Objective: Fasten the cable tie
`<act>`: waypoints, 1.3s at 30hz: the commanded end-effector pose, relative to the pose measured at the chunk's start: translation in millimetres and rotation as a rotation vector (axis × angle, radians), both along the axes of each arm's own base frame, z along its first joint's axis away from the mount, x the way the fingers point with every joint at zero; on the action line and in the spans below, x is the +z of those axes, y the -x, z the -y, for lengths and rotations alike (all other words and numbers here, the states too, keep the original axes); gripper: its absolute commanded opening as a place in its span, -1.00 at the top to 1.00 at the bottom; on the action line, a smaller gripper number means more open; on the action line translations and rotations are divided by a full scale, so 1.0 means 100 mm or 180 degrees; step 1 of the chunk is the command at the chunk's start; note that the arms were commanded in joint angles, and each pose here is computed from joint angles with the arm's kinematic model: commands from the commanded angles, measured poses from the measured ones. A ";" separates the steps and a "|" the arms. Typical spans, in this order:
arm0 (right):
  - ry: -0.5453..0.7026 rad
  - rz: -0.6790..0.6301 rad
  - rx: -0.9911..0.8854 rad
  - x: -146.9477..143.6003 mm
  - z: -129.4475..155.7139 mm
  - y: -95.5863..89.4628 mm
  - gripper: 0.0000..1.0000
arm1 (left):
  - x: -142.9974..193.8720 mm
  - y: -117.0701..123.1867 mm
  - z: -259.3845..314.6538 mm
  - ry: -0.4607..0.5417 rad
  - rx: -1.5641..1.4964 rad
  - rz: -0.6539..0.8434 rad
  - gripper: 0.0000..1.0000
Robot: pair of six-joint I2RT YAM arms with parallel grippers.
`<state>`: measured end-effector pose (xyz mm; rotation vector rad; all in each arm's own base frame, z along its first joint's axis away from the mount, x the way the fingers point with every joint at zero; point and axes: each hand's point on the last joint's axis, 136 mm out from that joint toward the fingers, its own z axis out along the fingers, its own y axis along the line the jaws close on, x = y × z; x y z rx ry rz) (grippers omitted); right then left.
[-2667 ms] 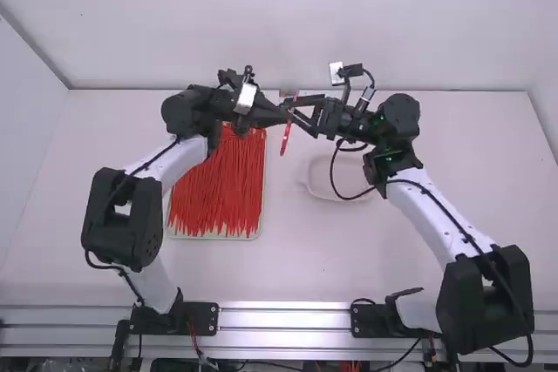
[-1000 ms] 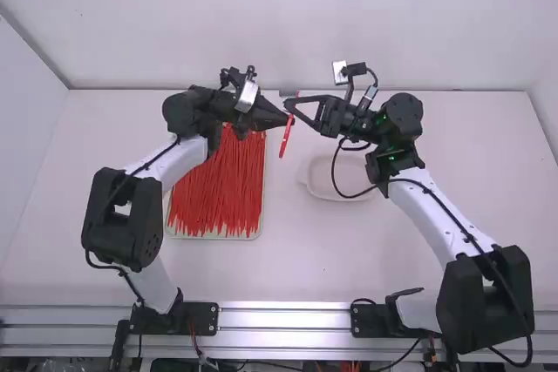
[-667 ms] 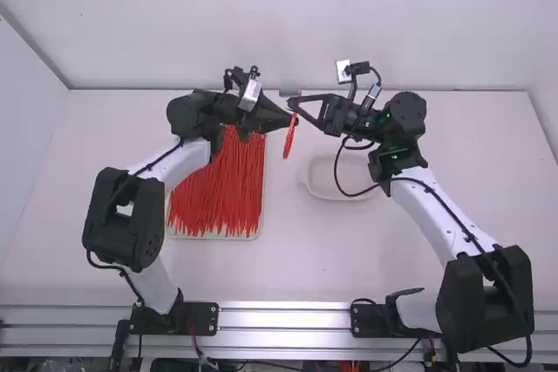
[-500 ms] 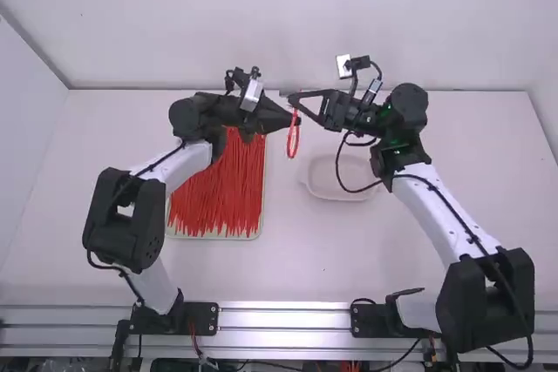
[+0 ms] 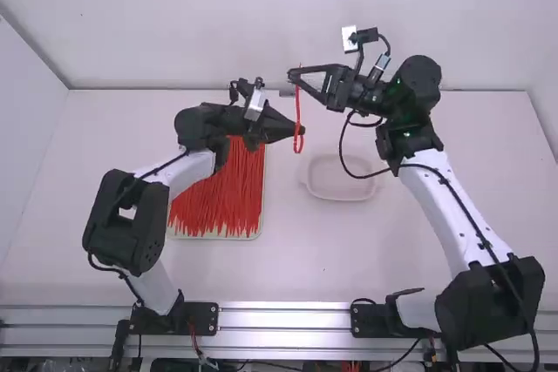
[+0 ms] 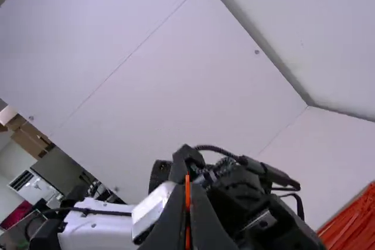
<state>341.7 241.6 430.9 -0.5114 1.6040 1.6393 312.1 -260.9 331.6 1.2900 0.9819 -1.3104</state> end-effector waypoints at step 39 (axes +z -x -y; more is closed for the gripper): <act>0.0759 -0.0324 -0.0091 -0.47 0.07 0.02 -0.80 | 0.00 -0.25 -0.46 -0.0149 0.0300 0.0021 0.96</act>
